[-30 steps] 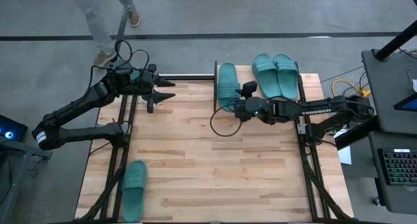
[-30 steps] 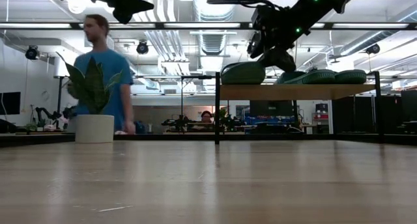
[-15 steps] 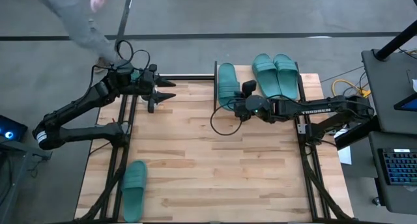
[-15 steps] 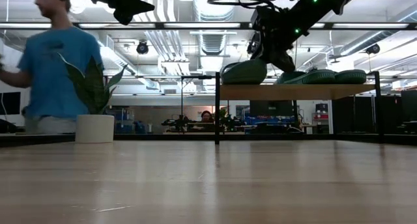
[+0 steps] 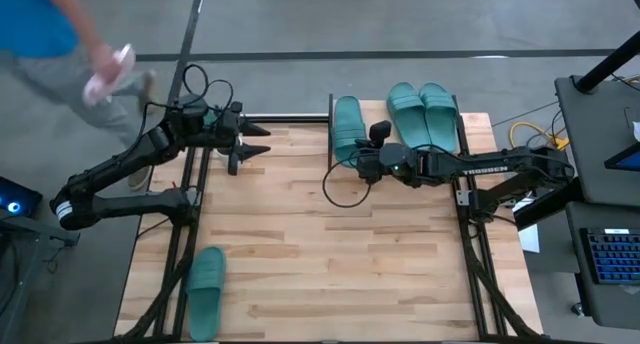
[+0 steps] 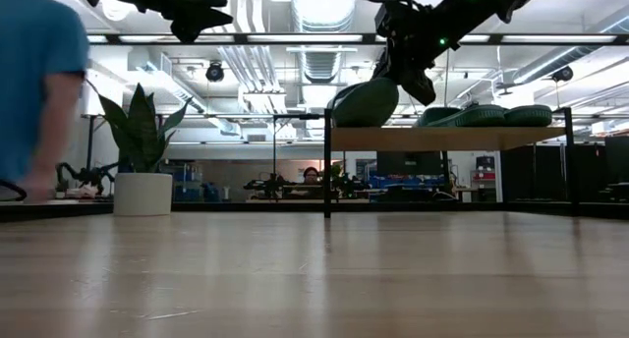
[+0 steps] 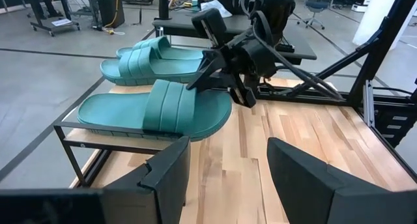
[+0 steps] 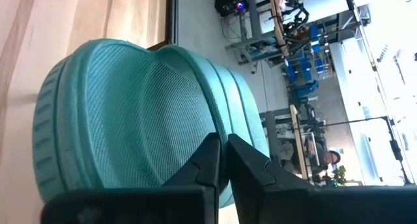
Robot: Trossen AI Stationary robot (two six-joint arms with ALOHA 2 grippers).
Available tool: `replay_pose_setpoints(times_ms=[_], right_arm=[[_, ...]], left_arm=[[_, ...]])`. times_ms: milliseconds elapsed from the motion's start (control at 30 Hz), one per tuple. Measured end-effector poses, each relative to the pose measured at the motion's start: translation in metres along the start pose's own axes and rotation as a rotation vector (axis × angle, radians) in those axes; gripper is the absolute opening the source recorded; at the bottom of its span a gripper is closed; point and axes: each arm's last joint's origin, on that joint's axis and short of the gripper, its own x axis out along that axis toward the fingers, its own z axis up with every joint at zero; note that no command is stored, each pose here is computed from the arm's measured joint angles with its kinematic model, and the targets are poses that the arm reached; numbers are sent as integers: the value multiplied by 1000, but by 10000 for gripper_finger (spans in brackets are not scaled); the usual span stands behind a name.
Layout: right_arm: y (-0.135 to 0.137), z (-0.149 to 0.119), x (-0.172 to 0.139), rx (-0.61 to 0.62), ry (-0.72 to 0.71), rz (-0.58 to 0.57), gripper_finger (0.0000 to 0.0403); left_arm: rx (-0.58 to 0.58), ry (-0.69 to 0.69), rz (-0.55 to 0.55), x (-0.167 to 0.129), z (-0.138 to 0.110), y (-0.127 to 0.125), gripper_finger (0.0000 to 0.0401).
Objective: Pick and place slides into the shelf
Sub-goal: Put the top green slipper on the shelf
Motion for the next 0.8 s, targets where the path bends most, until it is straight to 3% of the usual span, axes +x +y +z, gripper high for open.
replay_pose_setpoints(times_ms=[467, 800], right_arm=[[-13, 0, 0, 38, -36, -74, 13], [-6, -23, -5, 134, -75, -126, 11]], left_arm=[[7, -13, 2, -2, 1, -1, 190], [20, -36, 4, -3, 4, -1, 190]])
